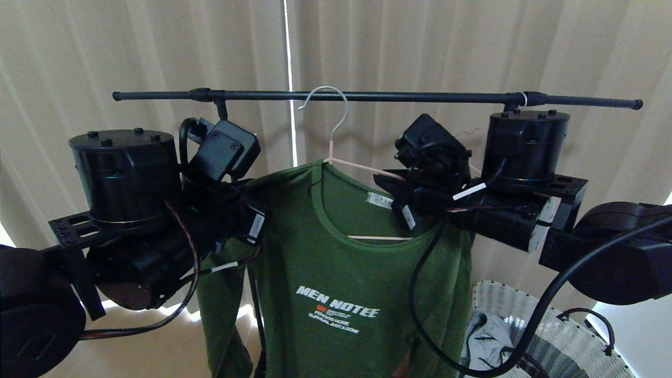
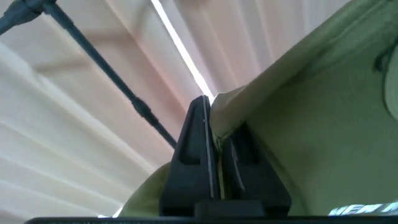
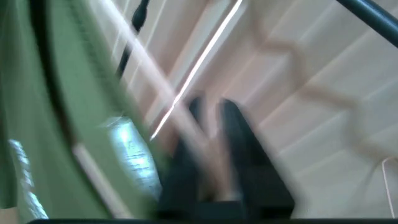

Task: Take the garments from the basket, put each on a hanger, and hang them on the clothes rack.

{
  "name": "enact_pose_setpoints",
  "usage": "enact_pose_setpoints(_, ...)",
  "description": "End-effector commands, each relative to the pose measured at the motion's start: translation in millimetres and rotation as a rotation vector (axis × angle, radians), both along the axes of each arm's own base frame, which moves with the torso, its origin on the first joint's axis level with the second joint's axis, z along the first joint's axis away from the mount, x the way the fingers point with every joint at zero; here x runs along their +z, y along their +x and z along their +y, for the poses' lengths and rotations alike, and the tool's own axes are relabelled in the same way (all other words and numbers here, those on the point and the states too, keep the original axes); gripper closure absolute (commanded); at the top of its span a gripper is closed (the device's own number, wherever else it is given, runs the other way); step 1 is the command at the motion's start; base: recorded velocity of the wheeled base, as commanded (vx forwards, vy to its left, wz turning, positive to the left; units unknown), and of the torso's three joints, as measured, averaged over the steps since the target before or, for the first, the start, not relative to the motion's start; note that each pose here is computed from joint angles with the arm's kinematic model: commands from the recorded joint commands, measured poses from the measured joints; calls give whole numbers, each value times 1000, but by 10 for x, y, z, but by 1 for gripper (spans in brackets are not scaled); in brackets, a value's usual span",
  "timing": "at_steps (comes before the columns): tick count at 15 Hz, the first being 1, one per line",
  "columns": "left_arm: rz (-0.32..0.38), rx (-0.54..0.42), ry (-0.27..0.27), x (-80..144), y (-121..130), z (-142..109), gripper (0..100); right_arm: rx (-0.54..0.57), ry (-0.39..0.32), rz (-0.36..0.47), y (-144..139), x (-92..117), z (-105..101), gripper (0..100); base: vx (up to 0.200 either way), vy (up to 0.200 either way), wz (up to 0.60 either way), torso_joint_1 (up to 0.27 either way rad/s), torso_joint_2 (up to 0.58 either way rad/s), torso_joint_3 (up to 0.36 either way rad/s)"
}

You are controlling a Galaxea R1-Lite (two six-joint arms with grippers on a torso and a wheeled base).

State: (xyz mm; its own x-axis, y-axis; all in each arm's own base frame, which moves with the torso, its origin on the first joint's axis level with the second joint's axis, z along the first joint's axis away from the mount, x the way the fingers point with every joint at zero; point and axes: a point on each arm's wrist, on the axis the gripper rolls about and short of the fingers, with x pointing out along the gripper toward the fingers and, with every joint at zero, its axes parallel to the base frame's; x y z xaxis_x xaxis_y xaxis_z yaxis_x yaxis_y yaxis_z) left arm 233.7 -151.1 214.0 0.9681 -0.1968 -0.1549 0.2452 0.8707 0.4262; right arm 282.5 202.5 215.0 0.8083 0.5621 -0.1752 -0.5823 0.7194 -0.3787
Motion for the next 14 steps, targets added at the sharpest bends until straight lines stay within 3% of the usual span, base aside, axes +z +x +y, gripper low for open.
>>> enact_pose_setpoints(1,4,5,5,-14,-3,7,100,-5,2,-4,-10,17,-15,100,0,0,0,0,0,0)
enact_pose_setpoints(4,11,0,8,-35,-16,15,100,-5,8,-13,-40,57,-37,100,0,0,0,0,0,0)
enact_pose_setpoints(5,12,-7,7,-38,-42,26,0,-5,10,-15,-53,69,-46,100,0,0,0,0,0,0)
enact_pose_setpoints(8,4,-33,-36,15,-154,96,0,-21,21,-26,-101,126,-143,100,0,0,0,0,0,0)
enact_pose_setpoints(10,7,-129,-74,32,-375,259,0,-59,27,-37,-127,169,-316,100,0,0,0,0,0,0)
enact_pose_setpoints(14,34,-89,-61,-96,-481,538,0,-96,45,-59,-230,259,-522,100,0,0,0,0,0,0)
